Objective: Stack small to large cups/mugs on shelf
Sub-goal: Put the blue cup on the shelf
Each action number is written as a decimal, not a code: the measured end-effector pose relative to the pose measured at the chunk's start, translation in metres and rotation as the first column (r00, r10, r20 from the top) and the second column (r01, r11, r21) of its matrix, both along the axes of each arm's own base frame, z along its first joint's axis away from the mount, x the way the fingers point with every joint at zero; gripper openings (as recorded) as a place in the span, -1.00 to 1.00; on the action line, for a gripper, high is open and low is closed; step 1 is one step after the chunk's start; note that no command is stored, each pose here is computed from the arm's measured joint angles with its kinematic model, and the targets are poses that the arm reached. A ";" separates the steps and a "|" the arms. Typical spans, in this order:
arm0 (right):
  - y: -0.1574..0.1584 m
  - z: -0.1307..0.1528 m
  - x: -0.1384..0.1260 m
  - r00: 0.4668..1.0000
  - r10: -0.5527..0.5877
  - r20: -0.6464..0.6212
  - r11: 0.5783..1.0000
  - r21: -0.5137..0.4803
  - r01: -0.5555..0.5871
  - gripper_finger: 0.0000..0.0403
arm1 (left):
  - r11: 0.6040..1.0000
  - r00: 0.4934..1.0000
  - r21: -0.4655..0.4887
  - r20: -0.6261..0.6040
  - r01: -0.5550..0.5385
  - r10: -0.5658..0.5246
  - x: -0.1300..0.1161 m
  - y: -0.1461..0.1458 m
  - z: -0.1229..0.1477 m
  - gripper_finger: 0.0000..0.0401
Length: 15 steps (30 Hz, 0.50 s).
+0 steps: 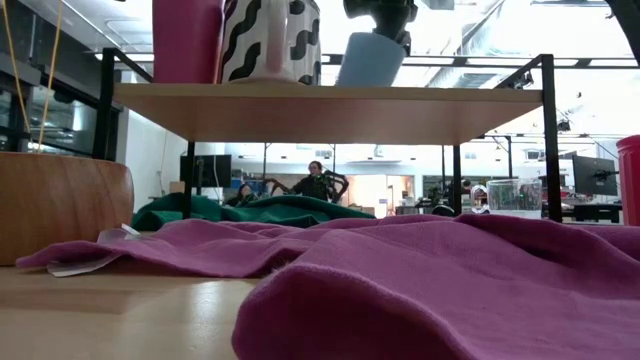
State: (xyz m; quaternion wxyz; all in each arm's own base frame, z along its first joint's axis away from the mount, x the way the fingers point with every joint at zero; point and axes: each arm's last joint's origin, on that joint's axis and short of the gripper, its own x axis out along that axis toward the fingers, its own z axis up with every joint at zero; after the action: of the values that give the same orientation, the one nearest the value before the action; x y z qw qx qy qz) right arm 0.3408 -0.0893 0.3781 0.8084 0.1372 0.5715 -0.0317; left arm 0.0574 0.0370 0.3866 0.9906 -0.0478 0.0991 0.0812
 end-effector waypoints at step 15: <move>-0.002 0.003 0.008 0.996 -0.015 0.092 1.000 0.002 0.015 -0.75 | 1.000 1.000 0.001 0.000 0.000 0.000 0.000 0.000 0.000 -0.88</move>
State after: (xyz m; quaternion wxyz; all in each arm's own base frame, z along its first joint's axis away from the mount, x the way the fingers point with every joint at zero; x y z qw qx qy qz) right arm 0.3490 -0.0910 0.3814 0.8336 0.1432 0.5327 -0.0310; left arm 0.0574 0.0371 0.3865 0.9906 -0.0470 0.0993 0.0812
